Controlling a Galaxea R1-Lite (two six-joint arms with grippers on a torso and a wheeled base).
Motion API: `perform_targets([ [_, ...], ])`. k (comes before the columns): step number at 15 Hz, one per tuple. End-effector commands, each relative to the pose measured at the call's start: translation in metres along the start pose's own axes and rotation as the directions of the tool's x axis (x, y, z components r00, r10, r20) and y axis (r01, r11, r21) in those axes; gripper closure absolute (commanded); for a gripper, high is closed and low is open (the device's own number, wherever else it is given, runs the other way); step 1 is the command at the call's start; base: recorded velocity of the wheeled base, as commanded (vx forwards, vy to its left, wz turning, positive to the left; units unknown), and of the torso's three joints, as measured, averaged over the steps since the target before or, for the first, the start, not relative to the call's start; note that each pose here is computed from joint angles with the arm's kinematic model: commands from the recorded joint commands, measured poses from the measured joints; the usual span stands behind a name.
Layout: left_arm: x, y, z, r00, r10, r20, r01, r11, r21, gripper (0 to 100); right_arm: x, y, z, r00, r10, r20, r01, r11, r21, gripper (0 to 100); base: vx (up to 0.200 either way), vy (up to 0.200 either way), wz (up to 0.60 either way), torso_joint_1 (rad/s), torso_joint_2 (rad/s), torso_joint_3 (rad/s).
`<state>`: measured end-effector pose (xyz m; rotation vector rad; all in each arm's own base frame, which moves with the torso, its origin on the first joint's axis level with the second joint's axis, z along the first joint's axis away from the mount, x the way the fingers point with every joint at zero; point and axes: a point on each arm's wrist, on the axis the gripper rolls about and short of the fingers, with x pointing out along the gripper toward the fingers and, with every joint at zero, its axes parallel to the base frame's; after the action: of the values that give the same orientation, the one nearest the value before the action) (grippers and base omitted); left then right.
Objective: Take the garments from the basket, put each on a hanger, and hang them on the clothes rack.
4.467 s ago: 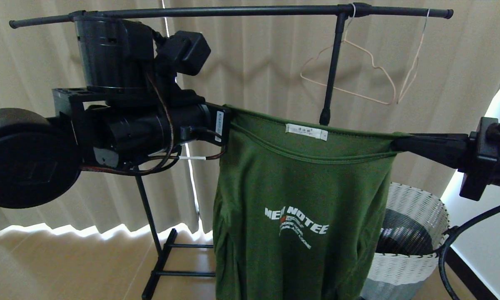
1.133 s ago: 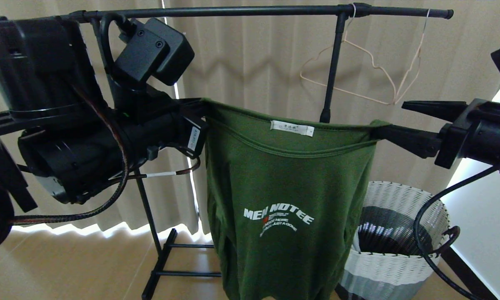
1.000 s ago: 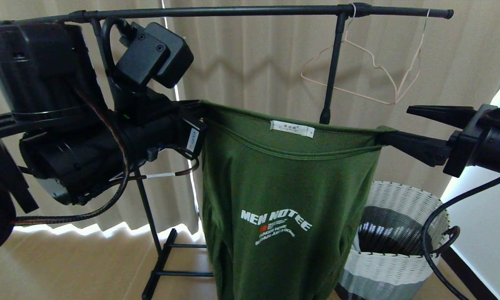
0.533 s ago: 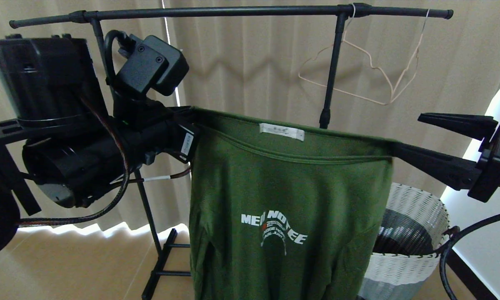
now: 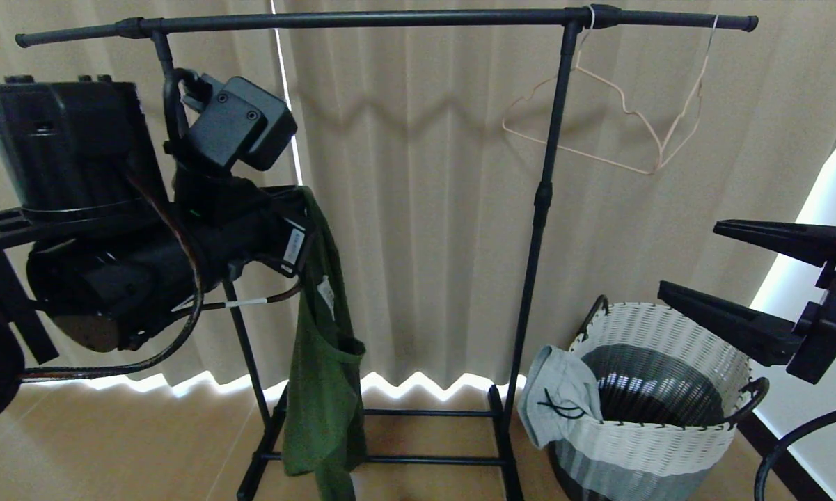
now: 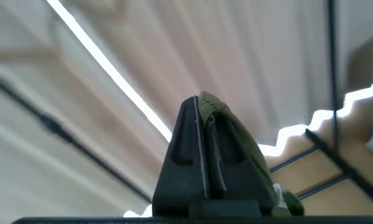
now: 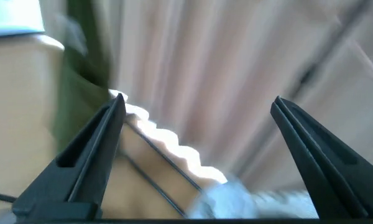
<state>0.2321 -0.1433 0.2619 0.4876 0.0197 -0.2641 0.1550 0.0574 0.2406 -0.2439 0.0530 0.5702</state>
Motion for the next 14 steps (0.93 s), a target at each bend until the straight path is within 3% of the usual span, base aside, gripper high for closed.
perform_targets([
  [1,-0.035,0.021,-0.011,0.999,0.051,0.003,-0.051,0.999,0.006,100,-0.008,-0.001,-0.015,0.994,-0.100,-0.053,0.097,0.993,-0.061,0,0.000,0.000,0.00,0.000,0.00,0.000],
  [4,-0.075,0.030,-0.035,0.997,0.076,-0.017,-0.076,0.997,0.005,100,-0.024,0.004,-0.026,0.978,-0.190,-0.081,0.183,0.979,-0.089,0,0.000,0.000,0.00,0.000,0.00,0.000],
  [6,-0.081,0.034,-0.046,0.996,0.084,-0.035,-0.084,0.996,-0.003,100,-0.028,0.006,-0.036,0.972,-0.207,-0.109,0.198,0.976,-0.087,0,0.000,0.000,0.00,0.000,0.00,0.000],
  [9,-0.087,0.046,-0.056,0.995,0.090,-0.038,-0.093,0.993,-0.073,100,-0.029,0.004,-0.037,0.965,-0.235,-0.115,0.239,0.971,0.023,0,0.000,0.000,0.00,0.000,0.00,0.000],
  [14,-0.109,0.051,-0.060,0.994,0.111,-0.007,-0.111,0.987,-0.112,100,-0.040,-0.014,-0.055,0.887,-0.412,-0.210,0.411,0.910,-0.050,0,0.000,0.000,0.00,0.000,0.00,0.000],
])
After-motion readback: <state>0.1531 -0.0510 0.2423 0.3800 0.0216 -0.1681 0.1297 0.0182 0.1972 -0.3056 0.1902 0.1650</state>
